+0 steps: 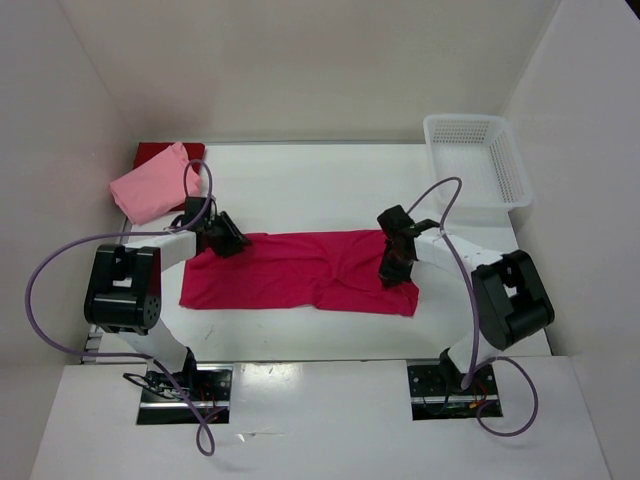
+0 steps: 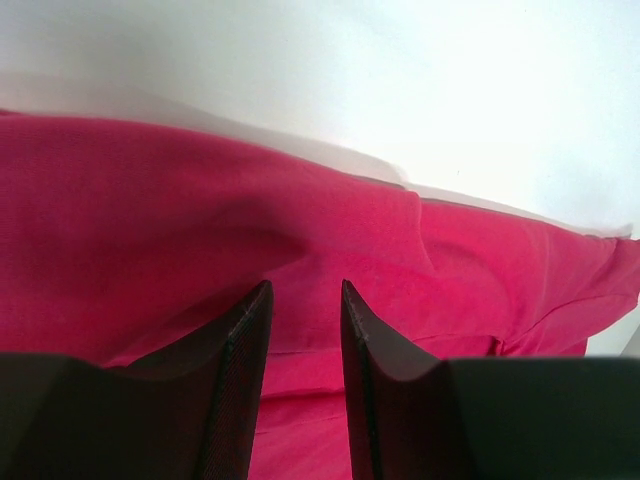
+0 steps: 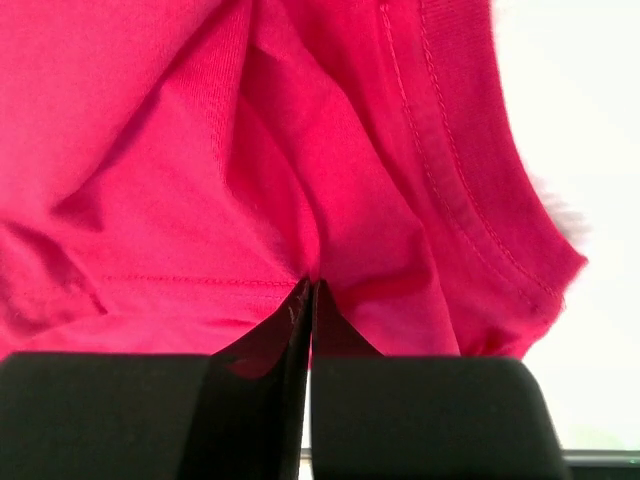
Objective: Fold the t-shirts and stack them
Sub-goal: Rotate the tshirt 90 degrees
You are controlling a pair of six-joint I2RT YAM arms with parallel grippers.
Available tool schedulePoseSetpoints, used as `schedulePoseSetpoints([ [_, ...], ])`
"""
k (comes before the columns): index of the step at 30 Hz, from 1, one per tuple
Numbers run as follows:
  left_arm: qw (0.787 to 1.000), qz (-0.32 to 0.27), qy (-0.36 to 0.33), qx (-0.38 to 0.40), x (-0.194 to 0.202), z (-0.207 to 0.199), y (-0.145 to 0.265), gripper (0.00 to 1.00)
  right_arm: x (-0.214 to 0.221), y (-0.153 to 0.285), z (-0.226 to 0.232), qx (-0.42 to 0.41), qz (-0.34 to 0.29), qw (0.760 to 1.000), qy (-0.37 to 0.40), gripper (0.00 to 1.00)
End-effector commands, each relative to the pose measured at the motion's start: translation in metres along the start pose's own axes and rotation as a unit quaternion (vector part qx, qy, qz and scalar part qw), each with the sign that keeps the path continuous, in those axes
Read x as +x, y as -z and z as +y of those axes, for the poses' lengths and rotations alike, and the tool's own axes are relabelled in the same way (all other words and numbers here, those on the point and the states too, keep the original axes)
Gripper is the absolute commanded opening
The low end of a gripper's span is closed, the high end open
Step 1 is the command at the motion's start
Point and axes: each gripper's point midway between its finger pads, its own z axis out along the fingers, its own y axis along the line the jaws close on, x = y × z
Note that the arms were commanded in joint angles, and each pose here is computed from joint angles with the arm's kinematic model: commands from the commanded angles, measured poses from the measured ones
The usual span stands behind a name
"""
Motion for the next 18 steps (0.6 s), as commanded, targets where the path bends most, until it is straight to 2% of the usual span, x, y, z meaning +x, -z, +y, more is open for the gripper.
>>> schedulePoseSetpoints([
  [1, 0.999, -0.029, -0.006, 0.030, -0.019, -0.018, 0.008, 0.41, -0.010, 0.029, 0.005, -0.011, -0.032, 0.999, -0.007, 0.00],
  [7, 0.999, -0.025, -0.005, 0.023, -0.016, -0.012, 0.010, 0.42, -0.001, 0.049, -0.001, -0.011, -0.024, 1.000, -0.016, 0.00],
  [11, 1.000, -0.024, 0.002, 0.012, -0.017, -0.006, 0.011, 0.42, 0.014, 0.054, -0.014, 0.011, 0.004, 1.000, -0.019, 0.02],
  [15, 1.000, -0.027, 0.006, 0.004, -0.019, -0.001, 0.012, 0.42, 0.013, 0.066, -0.026, 0.041, -0.004, 0.999, -0.023, 0.06],
  [16, 1.000, -0.027, 0.006, 0.004, -0.019, -0.001, 0.012, 0.42, 0.004, 0.072, -0.027, 0.047, -0.024, 0.998, -0.023, 0.07],
  [18, 1.000, -0.029, 0.004, 0.003, -0.023, 0.000, 0.013, 0.42, 0.000, 0.082, -0.027, 0.046, -0.033, 0.998, -0.011, 0.20],
])
